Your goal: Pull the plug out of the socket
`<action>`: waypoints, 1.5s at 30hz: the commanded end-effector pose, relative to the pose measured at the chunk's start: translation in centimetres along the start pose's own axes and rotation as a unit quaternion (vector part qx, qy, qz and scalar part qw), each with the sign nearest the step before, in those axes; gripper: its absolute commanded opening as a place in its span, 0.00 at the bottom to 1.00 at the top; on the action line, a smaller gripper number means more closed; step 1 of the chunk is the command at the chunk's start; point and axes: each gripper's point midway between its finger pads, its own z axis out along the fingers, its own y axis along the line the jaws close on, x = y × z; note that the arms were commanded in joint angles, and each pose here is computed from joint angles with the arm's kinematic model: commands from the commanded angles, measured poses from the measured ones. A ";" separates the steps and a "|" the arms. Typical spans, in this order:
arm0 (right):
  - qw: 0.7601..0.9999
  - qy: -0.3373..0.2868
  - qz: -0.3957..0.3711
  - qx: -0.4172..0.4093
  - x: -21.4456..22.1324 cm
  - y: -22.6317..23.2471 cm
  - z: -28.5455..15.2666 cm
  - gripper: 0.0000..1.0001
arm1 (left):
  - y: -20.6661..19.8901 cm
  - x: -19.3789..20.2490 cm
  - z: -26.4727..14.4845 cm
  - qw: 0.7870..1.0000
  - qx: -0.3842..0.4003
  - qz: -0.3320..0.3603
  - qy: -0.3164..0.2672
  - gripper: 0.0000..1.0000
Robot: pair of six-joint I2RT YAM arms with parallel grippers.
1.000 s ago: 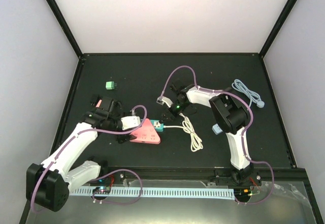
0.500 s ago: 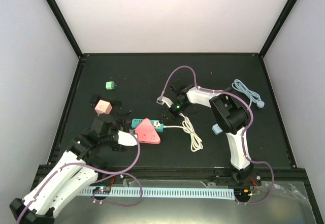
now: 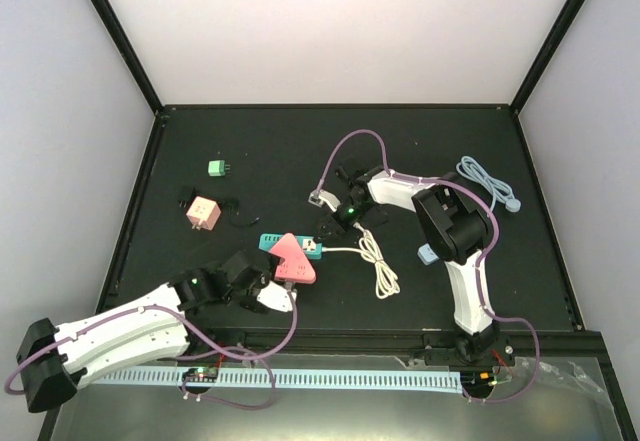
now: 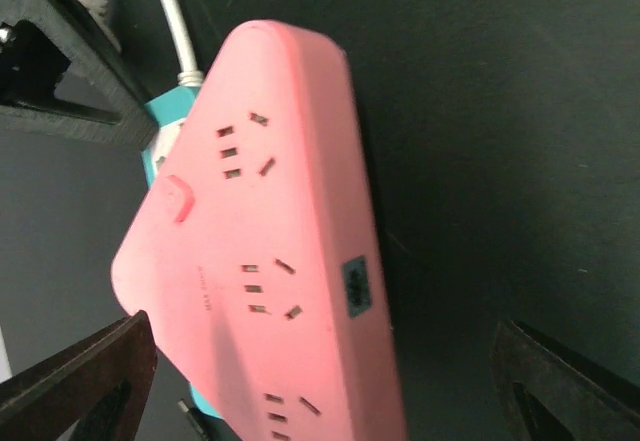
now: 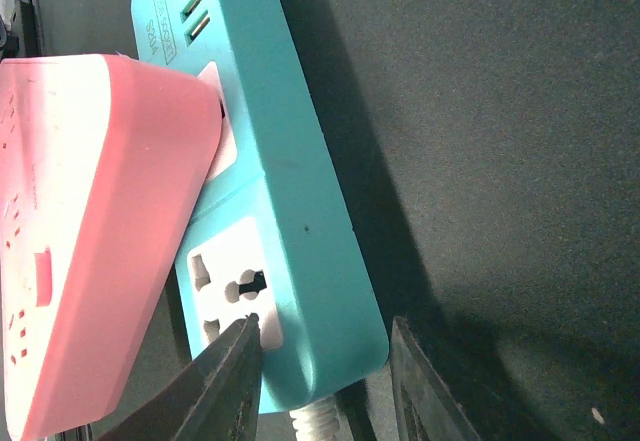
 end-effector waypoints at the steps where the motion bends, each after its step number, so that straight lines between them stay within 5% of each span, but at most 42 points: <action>1: 0.999 0.026 0.004 0.034 1.7 -2.1 0.9 0.38 | 3.2 -0.3 0.4 0.997 -0.072 -0.023 0.008 0.90; 10: 0.999 0.022 0.023 0.035 2.4 -3.2 0.0 0.38 | 4.7 0.1 1.5 0.994 -0.101 -0.005 0.026 0.77; 17: 0.999 0.008 0.031 0.040 2.3 -3.9 -1.3 0.38 | 7.8 1.7 3.3 0.990 -0.100 -0.038 0.093 0.64; 28: 0.997 -0.019 0.046 0.057 1.3 -5.3 -3.0 0.40 | 14.2 1.2 4.9 0.984 -0.130 -0.080 0.087 0.57; 38: 0.994 -0.036 0.055 0.084 -0.8 -6.6 -4.0 0.41 | 17.9 2.9 7.0 0.971 -0.160 -0.133 0.115 0.60; 45: 0.993 -0.031 0.062 0.095 -0.2 -7.3 -3.7 0.41 | 17.4 2.1 3.6 0.967 -0.079 -0.237 0.055 0.82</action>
